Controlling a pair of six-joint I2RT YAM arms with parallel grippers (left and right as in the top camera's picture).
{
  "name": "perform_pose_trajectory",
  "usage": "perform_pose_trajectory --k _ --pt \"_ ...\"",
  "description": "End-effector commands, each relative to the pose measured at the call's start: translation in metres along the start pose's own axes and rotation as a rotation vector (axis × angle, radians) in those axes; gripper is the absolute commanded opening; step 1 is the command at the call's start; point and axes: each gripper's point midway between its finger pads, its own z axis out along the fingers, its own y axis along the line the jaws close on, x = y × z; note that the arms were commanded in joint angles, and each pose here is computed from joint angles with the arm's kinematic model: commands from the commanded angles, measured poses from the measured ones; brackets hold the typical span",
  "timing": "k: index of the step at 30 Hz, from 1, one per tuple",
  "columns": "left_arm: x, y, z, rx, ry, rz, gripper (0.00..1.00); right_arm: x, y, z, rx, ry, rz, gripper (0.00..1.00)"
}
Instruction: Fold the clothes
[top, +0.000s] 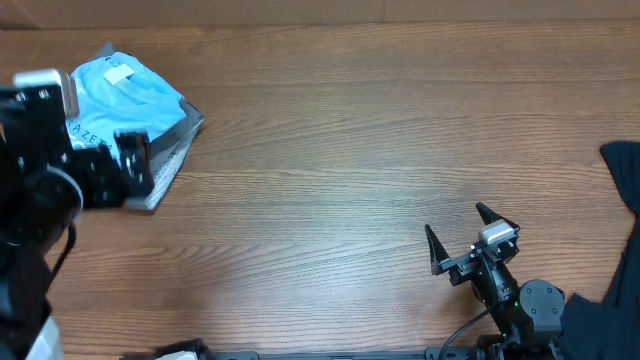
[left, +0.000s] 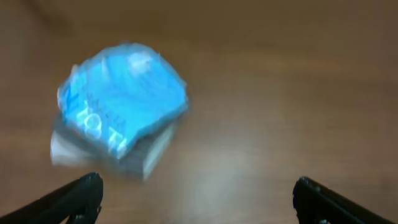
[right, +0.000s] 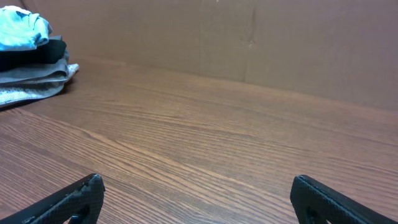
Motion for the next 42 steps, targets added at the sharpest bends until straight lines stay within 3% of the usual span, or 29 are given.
perform_pose_trajectory --k 1,7,22,29,42 --pt "-0.009 -0.02 -0.002 0.08 -0.122 0.045 1.0 -0.001 0.0 0.0 -0.002 -0.01 -0.003 1.0" --pt "-0.004 -0.045 0.011 0.176 -0.352 0.13 1.0 -0.001 0.0 0.0 -0.002 -0.01 -0.003 1.0" --pt "0.114 -0.049 0.068 0.258 -0.559 0.153 1.0 -0.001 0.0 0.0 -0.002 -0.01 -0.003 1.0" --pt "0.166 -0.041 0.092 0.26 -0.617 0.151 1.0 -0.001 0.0 0.0 -0.002 -0.01 -0.003 1.0" --pt "0.21 -0.028 0.123 0.225 -0.65 0.141 1.0 -0.001 0.0 0.0 -0.002 -0.01 -0.003 1.0"
